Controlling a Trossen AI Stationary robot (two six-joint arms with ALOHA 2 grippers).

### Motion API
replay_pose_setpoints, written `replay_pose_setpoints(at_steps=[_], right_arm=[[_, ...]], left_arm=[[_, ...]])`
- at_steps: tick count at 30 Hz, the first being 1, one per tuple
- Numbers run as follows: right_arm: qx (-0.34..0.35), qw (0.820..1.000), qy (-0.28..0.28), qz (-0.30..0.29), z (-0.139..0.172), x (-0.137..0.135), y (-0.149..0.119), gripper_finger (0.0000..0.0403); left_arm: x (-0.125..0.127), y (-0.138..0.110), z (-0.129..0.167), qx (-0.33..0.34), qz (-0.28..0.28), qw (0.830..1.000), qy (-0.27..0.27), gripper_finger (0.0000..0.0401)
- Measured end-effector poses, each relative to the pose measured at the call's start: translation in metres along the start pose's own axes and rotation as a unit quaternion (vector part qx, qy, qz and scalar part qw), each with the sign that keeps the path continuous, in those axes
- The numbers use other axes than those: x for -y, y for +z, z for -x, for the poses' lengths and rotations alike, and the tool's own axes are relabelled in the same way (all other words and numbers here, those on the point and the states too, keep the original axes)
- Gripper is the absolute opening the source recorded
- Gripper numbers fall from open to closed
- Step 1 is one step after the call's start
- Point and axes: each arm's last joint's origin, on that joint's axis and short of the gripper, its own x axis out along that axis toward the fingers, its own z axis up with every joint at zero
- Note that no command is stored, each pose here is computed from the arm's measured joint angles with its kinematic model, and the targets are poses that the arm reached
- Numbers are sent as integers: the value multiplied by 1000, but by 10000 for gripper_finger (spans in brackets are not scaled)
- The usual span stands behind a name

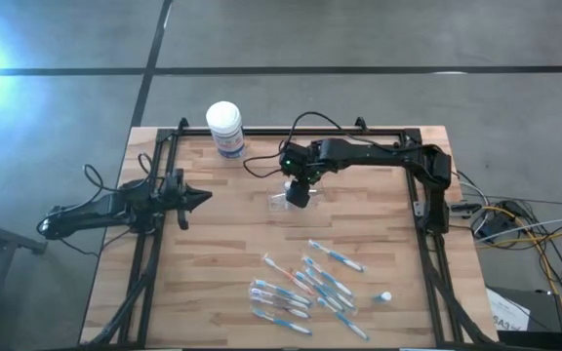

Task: Pick & Place toothbrushing station
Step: Put the blue mouthwash in the transparent organizer, then adjust the transparent organizer

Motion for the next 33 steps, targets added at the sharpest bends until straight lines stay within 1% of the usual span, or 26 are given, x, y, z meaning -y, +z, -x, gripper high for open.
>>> replay_pose_setpoints(at_steps=[6, 8, 11, 13, 15, 17, 19, 22, 24, 29, 33], right_arm=[[14, 1000, 1, 16, 10, 0, 0, 197], [20, 999, 2, 36, 16, 1, 0, 200], [36, 996, 3, 76, 29, 0, -1, 198], [54, 994, 4, 96, 42, 0, -1, 194], [77, 991, 4, 112, 51, 1, -4, 190], [117, 985, 7, 124, 58, 2, -6, 185], [168, 976, 18, 136, 64, 2, -11, 177], [233, 961, 23, 144, 70, 7, -27, 160], [250, 958, 19, 137, 67, 14, -42, 142], [272, 958, 3, 93, 58, 37, -78, 78], [261, 964, -7, 50, 52, 56, -97, 22]], left_arm=[[0, 0, 0, -1, 0, 1000, -2, 12], [0, -1, 0, -4, -2, 1000, -9, 12], [1, -5, -2, -19, -7, 999, -38, 12], [1, -10, -5, -29, -1, 998, -50, 11], [1, -13, -8, -14, 4, 998, -57, 8], [2, -15, -12, -7, 3, 997, -75, 5], [3, -19, -16, -5, 1, 995, -99, 4], [4, -24, -21, -21, 2, 994, -106, 4], [4, -27, -23, -39, 5, 995, -96, 3], [5, -28, -32, -47, 12, 995, -85, 2], [6, -26, -40, -44, 2, 995, -85, 1]])
